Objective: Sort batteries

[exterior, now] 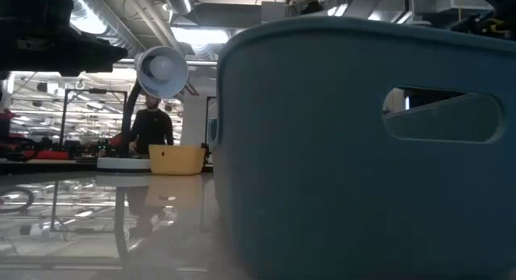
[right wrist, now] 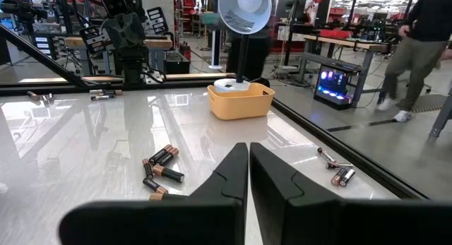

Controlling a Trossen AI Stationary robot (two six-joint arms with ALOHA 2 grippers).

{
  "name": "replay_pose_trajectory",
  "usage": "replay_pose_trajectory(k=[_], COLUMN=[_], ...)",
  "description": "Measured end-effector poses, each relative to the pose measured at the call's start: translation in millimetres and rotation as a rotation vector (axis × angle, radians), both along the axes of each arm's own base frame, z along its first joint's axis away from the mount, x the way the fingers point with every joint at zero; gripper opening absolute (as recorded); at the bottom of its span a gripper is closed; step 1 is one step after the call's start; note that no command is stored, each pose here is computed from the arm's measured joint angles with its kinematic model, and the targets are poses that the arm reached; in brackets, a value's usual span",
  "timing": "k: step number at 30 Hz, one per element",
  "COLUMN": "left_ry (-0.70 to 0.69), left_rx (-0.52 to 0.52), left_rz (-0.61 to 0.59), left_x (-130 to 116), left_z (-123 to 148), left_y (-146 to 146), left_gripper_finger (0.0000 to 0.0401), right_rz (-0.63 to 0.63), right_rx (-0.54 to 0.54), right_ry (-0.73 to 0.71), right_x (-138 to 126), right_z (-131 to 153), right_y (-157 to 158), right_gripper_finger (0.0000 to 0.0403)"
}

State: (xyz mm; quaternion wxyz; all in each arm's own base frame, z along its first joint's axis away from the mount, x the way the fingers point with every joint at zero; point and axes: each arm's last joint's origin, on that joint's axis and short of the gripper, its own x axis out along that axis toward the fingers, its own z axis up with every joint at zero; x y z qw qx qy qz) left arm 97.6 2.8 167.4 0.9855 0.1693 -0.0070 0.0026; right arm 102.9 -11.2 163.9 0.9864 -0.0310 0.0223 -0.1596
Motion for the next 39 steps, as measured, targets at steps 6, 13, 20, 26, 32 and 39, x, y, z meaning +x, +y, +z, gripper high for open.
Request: replay_pose_trajectory(k=[6, 13, 20, 26, 32, 39], left_ry=[0.000, 0.000, -0.011, -0.110, -0.215, -0.283], left_rx=[0.000, 0.041, -0.037, -0.331, -0.486, -0.426], left_rz=[0.000, 0.001, -0.007, -0.034, -0.071, -0.046], left_x=[0.0, 0.0, 0.0, -0.7, -2.6, -4.2], left_z=[0.1, 0.0, 0.9, 10.6, 21.0, 26.7], left_y=[0.0, 0.0, -0.2, -0.4, -0.4, 0.5], left_gripper_finger=[0.0000, 0.0000, 0.0000, 0.0000, 0.0000, 0.0000], right_rz=[0.000, 0.000, 0.012, 0.186, 0.208, 0.189], right_rx=[0.000, 0.021, -0.010, 0.003, 0.051, 0.053], right_ry=[0.000, -0.063, -0.228, -0.290, -0.268, -0.271], right_x=[0.0, 0.0, -2.0, -3.3, 7.1, 28.0], right_z=[0.0, 5.3, 24.5, 43.5, 42.4, 51.4], right_y=[0.0, 0.0, 0.4, 5.3, 5.5, 4.4], right_gripper_finger=[0.0019, 0.0019, 0.0019, 0.0019, 0.0019, 0.0019])
